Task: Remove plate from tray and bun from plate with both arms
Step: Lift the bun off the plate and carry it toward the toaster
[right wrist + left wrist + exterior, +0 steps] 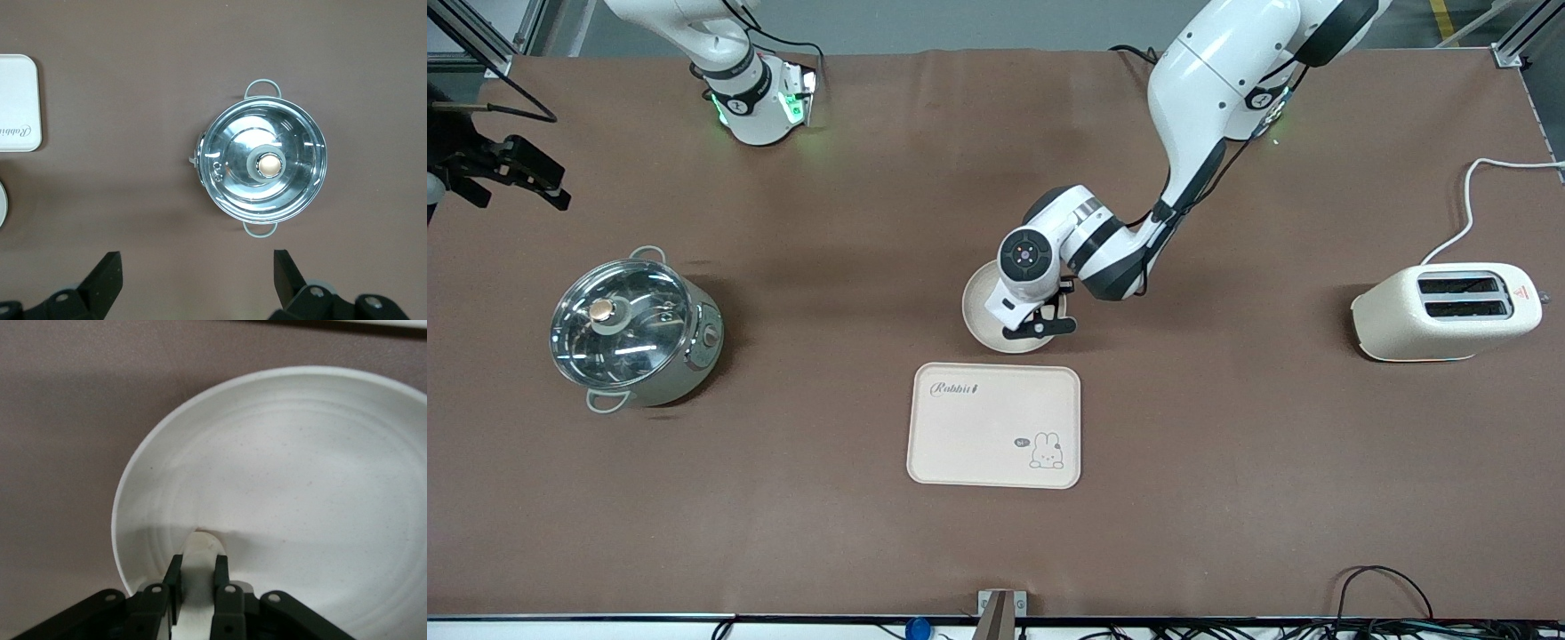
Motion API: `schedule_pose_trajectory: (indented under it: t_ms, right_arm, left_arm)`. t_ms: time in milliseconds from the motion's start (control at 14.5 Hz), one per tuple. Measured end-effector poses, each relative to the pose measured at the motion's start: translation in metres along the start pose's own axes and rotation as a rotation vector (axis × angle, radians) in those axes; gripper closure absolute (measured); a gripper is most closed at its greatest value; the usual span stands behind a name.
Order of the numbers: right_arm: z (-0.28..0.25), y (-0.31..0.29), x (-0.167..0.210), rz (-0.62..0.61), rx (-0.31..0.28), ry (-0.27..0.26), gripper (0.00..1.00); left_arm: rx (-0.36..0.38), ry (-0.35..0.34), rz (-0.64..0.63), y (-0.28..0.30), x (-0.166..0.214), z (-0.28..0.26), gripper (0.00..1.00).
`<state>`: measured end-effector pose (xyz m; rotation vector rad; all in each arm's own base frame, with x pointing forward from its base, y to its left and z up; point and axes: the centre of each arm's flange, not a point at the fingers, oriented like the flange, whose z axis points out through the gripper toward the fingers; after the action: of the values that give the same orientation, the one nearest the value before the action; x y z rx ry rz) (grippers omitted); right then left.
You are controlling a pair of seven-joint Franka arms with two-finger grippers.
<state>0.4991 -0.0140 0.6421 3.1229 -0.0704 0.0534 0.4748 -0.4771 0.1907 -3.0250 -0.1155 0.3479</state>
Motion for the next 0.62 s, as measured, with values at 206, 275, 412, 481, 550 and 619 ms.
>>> schedule_pose_trajectory:
  t_ms: [206,275,412,481,550,619]
  right_arm:
    - [0.002,0.0,0.001,0.0,-0.001,-0.004,0.0]
    - [0.002,0.0,0.001,0.0,0.0,-0.005,0.0]
    - [0.003,0.0,0.002,0.0,0.0,-0.006,0.0]
    - [0.003,0.0,0.002,0.0,0.0,-0.006,0.0]
    - [0.003,0.0,0.002,0.0,0.0,-0.006,0.0]
    - [0.003,0.0,0.002,0.0,0.0,-0.007,0.0]
  left_arm:
    - [-0.013,0.011,-0.008,-0.001,0.006,-0.009,0.79]
    - [-0.021,0.019,-0.014,-0.002,0.009,-0.016,0.79]
    - [-0.046,0.05,-0.036,-0.012,0.021,-0.042,0.79]
    - [-0.061,0.068,-0.055,-0.022,0.03,-0.06,0.79]
    - [-0.07,0.08,-0.076,-0.037,0.04,-0.077,0.79]
    - [-0.074,0.088,-0.097,-0.055,0.052,-0.092,0.79]
